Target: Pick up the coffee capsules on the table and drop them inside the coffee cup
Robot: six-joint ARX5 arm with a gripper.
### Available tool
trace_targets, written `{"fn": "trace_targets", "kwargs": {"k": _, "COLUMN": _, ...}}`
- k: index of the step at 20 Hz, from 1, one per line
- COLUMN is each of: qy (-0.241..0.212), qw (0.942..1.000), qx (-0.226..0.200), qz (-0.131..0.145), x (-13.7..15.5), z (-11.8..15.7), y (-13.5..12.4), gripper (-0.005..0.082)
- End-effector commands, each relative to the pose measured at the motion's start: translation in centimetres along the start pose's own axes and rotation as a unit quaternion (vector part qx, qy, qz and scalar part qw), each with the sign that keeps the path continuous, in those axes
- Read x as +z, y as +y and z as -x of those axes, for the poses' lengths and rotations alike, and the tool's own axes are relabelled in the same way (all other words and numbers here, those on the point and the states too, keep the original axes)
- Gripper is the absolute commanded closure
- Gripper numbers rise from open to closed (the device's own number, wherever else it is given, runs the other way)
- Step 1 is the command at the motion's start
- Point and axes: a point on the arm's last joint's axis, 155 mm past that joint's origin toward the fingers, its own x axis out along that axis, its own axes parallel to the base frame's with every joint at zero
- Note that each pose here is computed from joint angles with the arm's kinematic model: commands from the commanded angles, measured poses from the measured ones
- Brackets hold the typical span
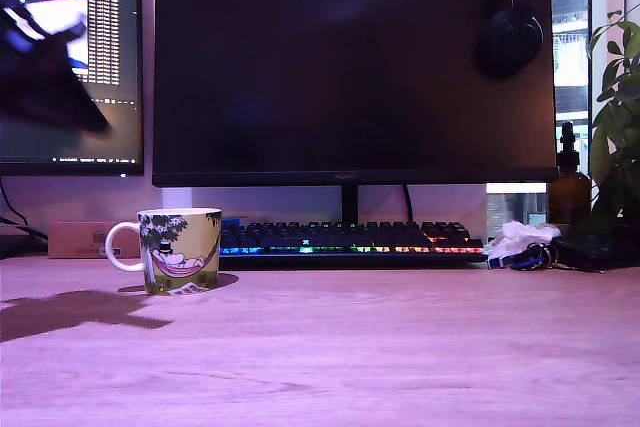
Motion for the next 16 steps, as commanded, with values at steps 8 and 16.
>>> {"fn": "trace_targets", "kwargs": {"k": 8, "qy": -0.068, "qw": 0.9976, "qx": 0.0, "qz": 0.009, "x": 0.0, "z": 4.9, "y": -1.4, "gripper": 0.0793}}
{"fn": "trace_targets", "kwargs": {"k": 16, "qy": -0.106, "qw": 0.9941, "qx": -0.001, "qz": 0.023, "x": -0.7, "z": 8.1, "y": -2.4, "gripper": 0.0793}}
